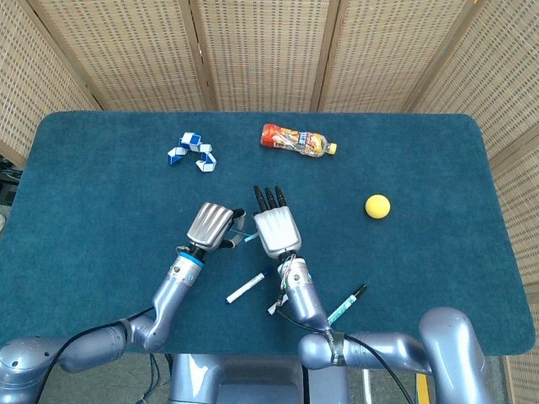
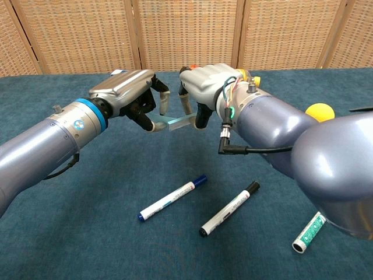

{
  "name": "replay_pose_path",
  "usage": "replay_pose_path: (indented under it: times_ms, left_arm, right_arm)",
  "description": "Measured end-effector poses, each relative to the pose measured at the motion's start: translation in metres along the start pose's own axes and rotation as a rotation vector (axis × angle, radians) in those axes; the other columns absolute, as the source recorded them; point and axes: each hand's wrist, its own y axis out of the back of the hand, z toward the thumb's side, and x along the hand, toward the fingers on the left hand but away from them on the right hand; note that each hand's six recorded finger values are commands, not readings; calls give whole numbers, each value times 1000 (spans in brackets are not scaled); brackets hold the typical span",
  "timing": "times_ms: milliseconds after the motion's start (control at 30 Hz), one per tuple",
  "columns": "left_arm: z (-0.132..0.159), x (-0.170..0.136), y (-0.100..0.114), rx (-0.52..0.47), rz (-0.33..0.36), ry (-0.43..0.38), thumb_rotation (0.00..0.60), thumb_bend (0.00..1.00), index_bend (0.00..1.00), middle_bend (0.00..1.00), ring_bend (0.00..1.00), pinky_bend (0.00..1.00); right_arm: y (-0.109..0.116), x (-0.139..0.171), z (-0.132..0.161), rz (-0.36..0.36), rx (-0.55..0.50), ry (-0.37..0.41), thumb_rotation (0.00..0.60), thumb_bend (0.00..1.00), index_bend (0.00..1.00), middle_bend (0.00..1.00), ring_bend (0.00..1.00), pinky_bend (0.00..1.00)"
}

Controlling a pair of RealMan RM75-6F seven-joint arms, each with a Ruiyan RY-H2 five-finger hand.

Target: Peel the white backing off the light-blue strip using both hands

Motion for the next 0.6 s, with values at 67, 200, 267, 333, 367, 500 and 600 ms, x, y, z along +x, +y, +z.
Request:
replay_pose_path:
  times_ms: [67, 200, 267, 333, 367, 500, 600]
  left_arm:
    - [1, 1, 0, -2, -1, 0, 600, 296, 626, 1000, 1000, 919]
    - [4, 2, 0, 2, 3, -3, 600, 300, 626, 1000, 1000, 919]
    - [5, 2, 0, 1, 5, -4, 600, 302, 626, 1000, 1000, 919]
    - [5, 3, 0, -1, 5, -3, 600, 307, 626, 1000, 1000, 919]
    - [6, 3, 0, -3, 5, -3, 600, 308, 626, 1000, 1000, 919]
    - [8, 4, -1, -9, 3, -4, 600, 330, 633, 1000, 1000, 919]
    - [9, 4, -1, -7, 6, -4, 600, 362, 645, 1000, 1000, 919]
  right_arm:
    - [0, 0, 0, 1, 0, 0, 600, 517, 614, 0, 0, 0]
    - [-1, 0, -1, 3, 1, 0, 600, 524, 614, 0, 0, 0]
    - [-1, 0, -1, 3, 2, 0, 600, 530, 615, 0, 0, 0]
    - [-1, 0, -1, 4, 4, 1, 600, 533, 614, 0, 0, 0]
    - [-2, 0, -1, 5, 5, 1, 600, 536, 614, 0, 0, 0]
    - [-1, 0, -1, 4, 7, 1, 600, 543, 614, 0, 0, 0]
    - [0, 0, -1, 3, 5, 1, 600, 543, 614, 0, 0, 0]
